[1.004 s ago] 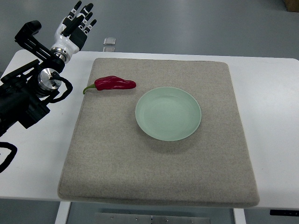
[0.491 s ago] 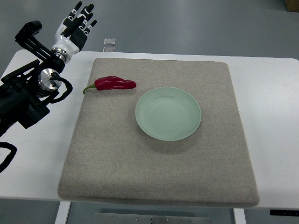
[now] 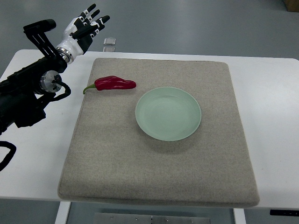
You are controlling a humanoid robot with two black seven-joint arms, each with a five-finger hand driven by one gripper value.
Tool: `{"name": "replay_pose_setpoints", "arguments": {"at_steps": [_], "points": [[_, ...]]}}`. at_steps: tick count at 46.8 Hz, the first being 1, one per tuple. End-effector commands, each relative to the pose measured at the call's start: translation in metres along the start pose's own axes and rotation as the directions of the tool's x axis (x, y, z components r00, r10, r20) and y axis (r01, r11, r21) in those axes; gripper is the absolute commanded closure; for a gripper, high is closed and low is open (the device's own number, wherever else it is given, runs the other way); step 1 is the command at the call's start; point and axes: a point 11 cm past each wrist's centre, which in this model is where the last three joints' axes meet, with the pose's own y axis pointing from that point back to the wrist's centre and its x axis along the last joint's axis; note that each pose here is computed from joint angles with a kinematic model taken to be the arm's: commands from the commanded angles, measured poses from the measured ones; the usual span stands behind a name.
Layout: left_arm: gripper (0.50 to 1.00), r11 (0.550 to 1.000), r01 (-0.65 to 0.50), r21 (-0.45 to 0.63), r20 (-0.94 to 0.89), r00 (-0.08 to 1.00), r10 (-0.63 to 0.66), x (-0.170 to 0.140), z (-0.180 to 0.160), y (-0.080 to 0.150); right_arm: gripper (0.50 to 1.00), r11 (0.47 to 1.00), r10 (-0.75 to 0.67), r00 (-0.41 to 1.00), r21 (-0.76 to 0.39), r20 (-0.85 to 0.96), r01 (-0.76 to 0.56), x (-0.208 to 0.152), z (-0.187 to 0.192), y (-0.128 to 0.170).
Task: Place red pepper on plate with left hand
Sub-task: 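Swing the left hand down over the red chili pepper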
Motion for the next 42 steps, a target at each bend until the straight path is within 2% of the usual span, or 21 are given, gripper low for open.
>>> {"name": "replay_pose_setpoints", "arguments": {"at_steps": [1, 10, 16, 25, 29, 35, 42], "points": [[0.557, 0.999, 0.029, 0.030, 0.100, 0.994, -0.032, -0.003, -0.002, 0.000, 0.570, 1.000, 0.000, 1.000, 0.000, 0.000, 0.000, 0.000, 0.000, 0.000], [0.613, 0.989, 0.104, 0.105, 0.343, 0.930, -0.134, -0.013, -0.007, -0.001, 0.572, 1.000, 0.000, 1.000, 0.000, 0.000, 0.000, 0.000, 0.000, 0.000], [0.609, 0.976, 0.135, 0.170, 0.465, 0.862, -0.200, -0.016, -0.015, 0.001, 0.572, 1.000, 0.000, 1.000, 0.001, 0.000, 0.000, 0.000, -0.001, 0.000], [0.606, 0.946, 0.154, 0.287, 0.643, 0.701, -0.309, -0.017, -0.026, 0.004, 0.572, 1.000, 0.000, 1.000, 0.000, 0.000, 0.000, 0.000, 0.000, 0.000], [0.606, 0.936, 0.148, 0.320, 0.707, 0.620, -0.340, -0.012, -0.020, 0.005, 0.572, 1.000, 0.000, 1.000, 0.000, 0.001, 0.000, 0.000, 0.000, 0.000], [0.600, 0.927, 0.137, 0.349, 0.764, 0.531, -0.366, -0.004, -0.009, 0.006, 0.572, 1.000, 0.000, 1.000, 0.002, 0.001, 0.000, 0.000, -0.001, 0.000], [0.600, 0.891, 0.119, 0.438, 0.817, 0.360, -0.450, -0.002, -0.022, 0.011, 0.572, 1.000, 0.000, 1.000, 0.000, 0.000, 0.000, 0.000, 0.000, 0.000]]}}
